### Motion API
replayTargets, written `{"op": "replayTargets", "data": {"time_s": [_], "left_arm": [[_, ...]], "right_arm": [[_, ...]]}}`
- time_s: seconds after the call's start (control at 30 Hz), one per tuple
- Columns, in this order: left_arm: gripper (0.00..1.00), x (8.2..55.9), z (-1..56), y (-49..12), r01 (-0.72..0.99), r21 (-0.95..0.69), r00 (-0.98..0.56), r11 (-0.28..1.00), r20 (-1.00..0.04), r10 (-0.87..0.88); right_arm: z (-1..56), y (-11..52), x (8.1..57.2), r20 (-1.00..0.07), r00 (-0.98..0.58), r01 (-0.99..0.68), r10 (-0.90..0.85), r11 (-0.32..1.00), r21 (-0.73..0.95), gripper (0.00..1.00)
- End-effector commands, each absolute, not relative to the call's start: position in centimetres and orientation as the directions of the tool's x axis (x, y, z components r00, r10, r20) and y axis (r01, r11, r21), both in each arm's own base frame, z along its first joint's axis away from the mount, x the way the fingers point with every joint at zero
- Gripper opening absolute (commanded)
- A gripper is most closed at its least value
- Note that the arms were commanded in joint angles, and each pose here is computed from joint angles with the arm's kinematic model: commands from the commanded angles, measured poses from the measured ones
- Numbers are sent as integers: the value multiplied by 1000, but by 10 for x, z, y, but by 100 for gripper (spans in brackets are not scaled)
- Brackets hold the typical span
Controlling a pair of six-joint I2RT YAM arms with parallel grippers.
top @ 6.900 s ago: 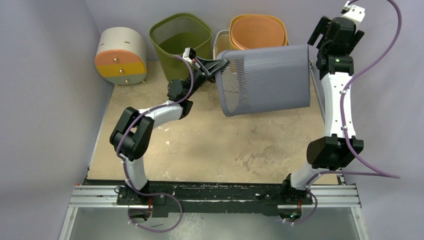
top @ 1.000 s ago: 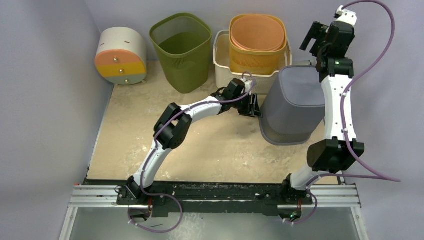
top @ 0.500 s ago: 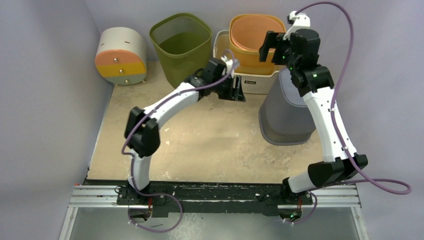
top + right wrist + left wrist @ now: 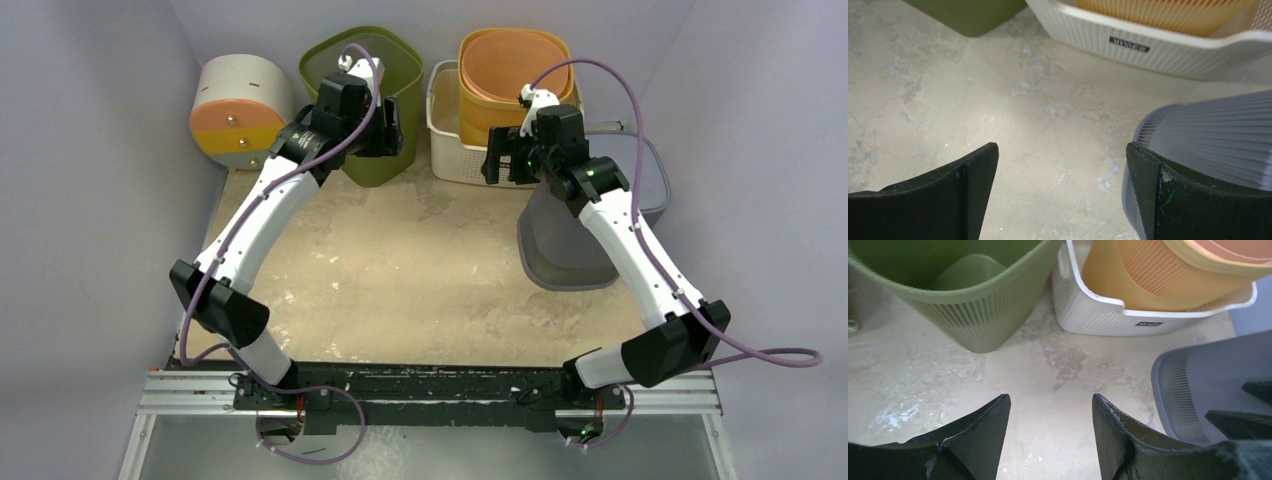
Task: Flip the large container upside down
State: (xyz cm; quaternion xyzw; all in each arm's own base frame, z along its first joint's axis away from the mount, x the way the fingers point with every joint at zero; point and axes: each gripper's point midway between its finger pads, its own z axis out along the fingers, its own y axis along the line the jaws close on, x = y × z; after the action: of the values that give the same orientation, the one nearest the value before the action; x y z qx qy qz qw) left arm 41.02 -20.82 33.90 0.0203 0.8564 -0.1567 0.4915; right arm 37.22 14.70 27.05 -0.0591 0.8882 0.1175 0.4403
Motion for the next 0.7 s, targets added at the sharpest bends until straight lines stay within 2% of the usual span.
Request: {"op": "replayTargets", "data": {"time_s": [0.0,0.17,0.3,0.67], "left_arm": [[59,411,364,-185,110,-224,-415,968,-896,-160],[59,413,361,-183,107,-218,-415,970,-896,-156],[60,416,368,-183,112,-226,-397,968,-903,-165],[61,422,370,-187,133,-235,-394,963,-904,-166]], "right_arm": [[257,135,372,-780,-626,-129,17,984,125,100],[221,113,360,-718,-696,-25,18,998,49,100],[210,87,356,-718,-696,61,12,997,-42,100],[202,-3,352,-728,-675,300,123,947,-118,100]]}}
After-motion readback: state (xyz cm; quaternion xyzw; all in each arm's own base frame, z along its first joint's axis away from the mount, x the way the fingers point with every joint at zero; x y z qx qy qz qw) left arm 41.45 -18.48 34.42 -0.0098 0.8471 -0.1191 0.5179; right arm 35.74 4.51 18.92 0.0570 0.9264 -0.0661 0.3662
